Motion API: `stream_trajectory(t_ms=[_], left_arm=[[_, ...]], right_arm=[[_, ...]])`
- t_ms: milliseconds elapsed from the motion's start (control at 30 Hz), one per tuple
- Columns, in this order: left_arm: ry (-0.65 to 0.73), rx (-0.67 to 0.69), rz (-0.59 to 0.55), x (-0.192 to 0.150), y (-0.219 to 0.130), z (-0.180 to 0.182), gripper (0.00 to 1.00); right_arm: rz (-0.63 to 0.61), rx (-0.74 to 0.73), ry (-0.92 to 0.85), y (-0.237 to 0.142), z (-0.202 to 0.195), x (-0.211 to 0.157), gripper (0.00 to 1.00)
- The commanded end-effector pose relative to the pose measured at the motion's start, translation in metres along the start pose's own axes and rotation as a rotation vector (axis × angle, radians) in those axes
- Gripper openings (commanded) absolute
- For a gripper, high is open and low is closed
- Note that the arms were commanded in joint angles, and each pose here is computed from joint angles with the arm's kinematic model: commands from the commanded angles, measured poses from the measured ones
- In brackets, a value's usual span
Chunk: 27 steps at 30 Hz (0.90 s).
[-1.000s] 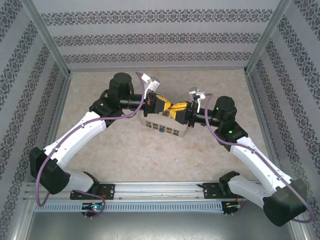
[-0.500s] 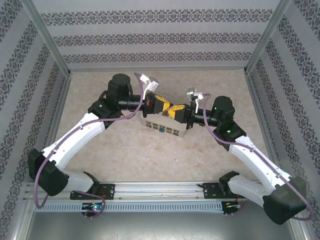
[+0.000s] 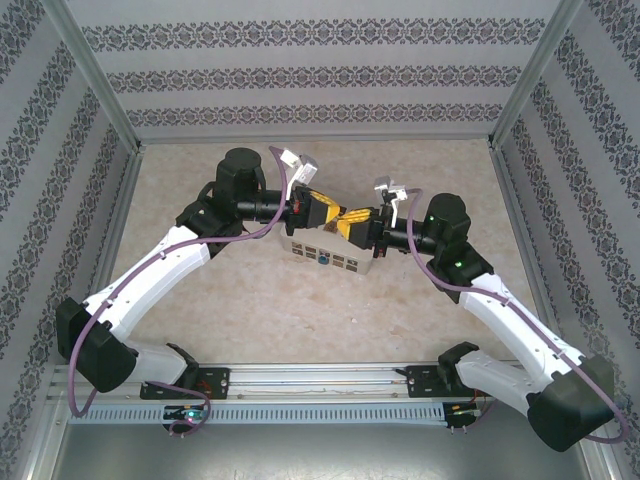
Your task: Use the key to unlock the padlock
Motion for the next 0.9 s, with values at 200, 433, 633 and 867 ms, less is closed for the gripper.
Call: stream_trajectory(t_ms=[200, 433, 633, 867], left_arm=[[0.053, -0.011, -0.016, 0.005, -0.005, -0.012, 0.00], [0.056, -0.007, -0.016, 0.005, -0.005, -0.012, 0.00], [0.053, -0.003, -0.016, 0.004, -0.005, -0.011, 0.00], [0.056, 0.000, -0.017, 0.004, -0.006, -0.011, 0.00]], right_arm=[[-0.020, 0.013, -0.026, -0.004, 0.011, 0.004, 0.32], [0.008, 0.039, 0.007, 0.002, 0.009, -0.003, 0.26], [0.015, 0.048, 0.010, 0.006, 0.008, -0.004, 0.24], [-0.006, 0.017, 0.008, 0.002, 0.003, 0.002, 0.40]])
Point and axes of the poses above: each hand's point on the last joint's axis, 136 mm out from that joint toward the fingers, its own y axis out along the fingers, its own z axis along the line the jaws close on, x = y × z, the point moved 2 cm from there along -y, back along the fingers
